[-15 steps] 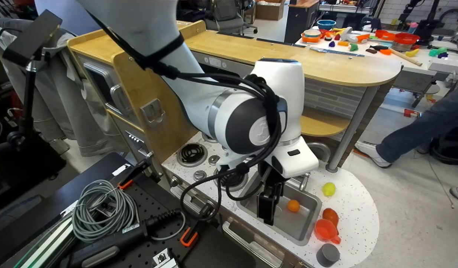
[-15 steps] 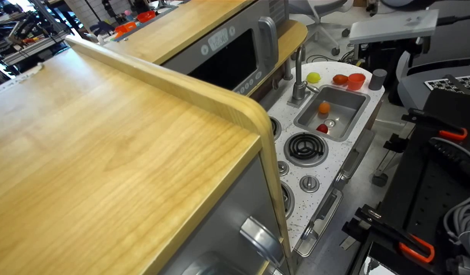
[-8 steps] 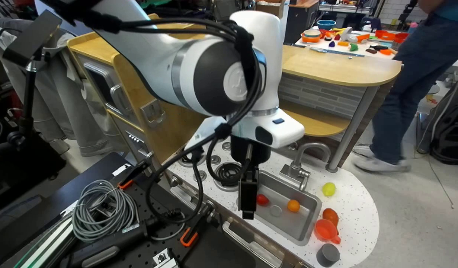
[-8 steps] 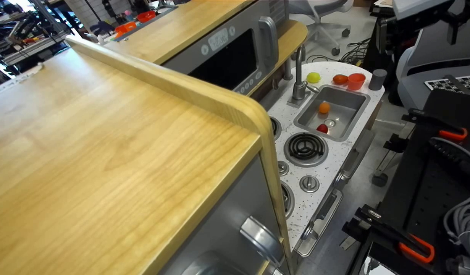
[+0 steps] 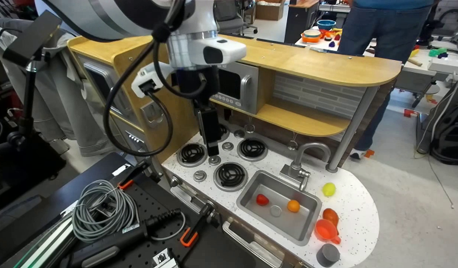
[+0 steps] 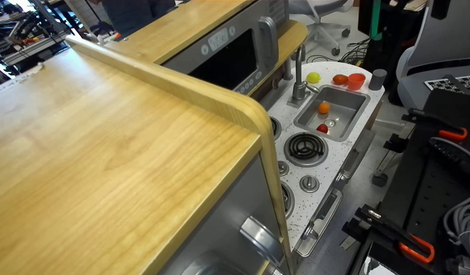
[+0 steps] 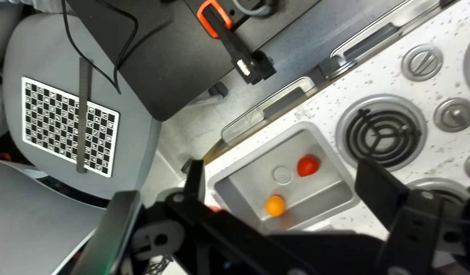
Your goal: Remove the grey object from the orange cup on the right side of the countertop
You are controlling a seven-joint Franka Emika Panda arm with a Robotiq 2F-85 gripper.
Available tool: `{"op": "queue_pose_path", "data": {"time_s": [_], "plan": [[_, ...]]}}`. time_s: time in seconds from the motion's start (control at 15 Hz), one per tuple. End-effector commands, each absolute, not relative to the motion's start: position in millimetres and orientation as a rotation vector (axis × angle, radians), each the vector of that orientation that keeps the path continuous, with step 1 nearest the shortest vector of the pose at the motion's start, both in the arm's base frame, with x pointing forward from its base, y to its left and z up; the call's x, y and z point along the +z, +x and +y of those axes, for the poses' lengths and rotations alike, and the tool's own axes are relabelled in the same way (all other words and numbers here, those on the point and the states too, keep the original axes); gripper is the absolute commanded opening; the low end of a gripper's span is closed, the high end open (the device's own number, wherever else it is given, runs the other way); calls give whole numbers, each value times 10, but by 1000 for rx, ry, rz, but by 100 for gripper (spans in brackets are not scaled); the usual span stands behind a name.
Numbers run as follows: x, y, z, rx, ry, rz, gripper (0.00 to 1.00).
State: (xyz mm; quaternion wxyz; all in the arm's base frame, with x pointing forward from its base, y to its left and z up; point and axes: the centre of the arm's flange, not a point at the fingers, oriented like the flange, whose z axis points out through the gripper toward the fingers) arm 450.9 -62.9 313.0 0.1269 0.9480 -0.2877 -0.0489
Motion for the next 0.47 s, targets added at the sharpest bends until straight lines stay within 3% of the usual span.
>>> {"op": "queue_pose_path", "data": {"time_s": [0.0,0.4], "plan": [[3146,4437,-527,-159,2803,-790,100],[3041,4234,-454,-221,2852,-718,100]]}}
